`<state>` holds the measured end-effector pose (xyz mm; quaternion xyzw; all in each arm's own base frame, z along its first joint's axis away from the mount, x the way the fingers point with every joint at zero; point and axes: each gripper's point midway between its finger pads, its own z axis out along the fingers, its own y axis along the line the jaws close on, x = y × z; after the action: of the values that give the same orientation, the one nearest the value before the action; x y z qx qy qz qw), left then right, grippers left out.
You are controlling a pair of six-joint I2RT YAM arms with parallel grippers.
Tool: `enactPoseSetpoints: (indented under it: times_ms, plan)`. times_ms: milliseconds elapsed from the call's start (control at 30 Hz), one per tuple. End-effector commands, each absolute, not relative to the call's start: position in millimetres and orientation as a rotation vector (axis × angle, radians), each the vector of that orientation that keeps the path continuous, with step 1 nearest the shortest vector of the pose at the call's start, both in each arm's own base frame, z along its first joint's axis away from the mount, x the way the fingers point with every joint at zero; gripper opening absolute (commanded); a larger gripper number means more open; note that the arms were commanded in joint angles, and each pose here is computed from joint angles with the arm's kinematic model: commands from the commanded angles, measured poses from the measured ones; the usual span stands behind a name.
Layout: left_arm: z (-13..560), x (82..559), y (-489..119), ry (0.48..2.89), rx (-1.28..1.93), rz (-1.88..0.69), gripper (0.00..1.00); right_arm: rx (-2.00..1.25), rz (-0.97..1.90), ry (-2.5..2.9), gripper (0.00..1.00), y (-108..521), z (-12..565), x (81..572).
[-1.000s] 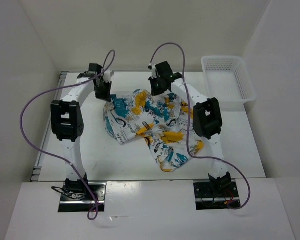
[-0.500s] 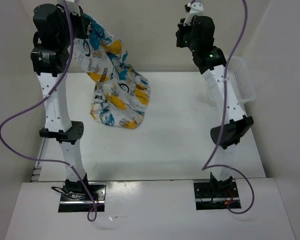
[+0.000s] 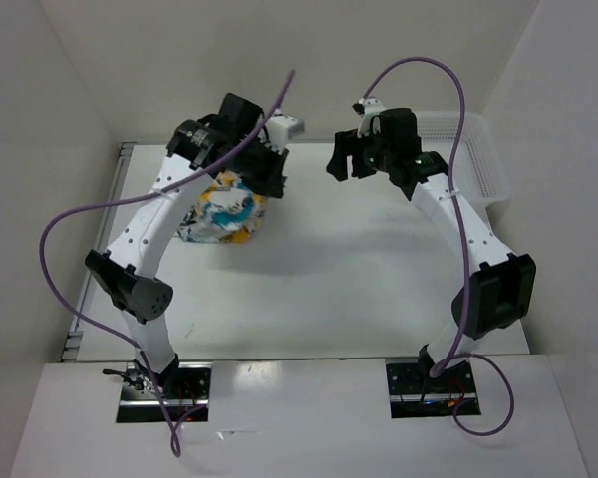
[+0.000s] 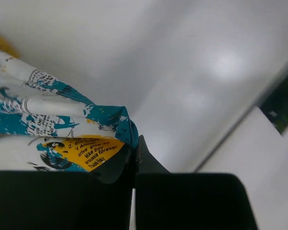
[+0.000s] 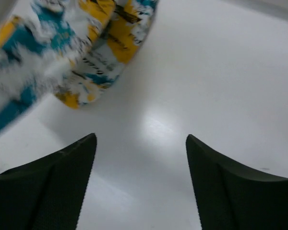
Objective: Fold and stack the shorts
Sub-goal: Flatten the shorts out
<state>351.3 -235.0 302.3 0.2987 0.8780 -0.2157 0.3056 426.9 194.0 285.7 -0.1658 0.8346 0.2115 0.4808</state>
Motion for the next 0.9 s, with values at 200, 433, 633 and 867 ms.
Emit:
enactPoseSetpoints:
  times_ms: [200,433,633,867]
  plan:
    - [242,203,-202,2.538,1.004,-0.57,0.01,-0.237,0.656,2.125,0.92,216,233,452]
    - [168,184,-177,2.71,1.018,-0.461,0.03,-0.369,0.587,2.206,0.92,256,172,473]
    - [162,188,-175,2.704,1.012,-0.431,0.03,-0.242,0.374,2.387,0.92,226,114,450]
    - [157,190,-183,2.702,1.02,-0.48,0.03,-0.241,0.438,2.545,0.92,221,78,384]
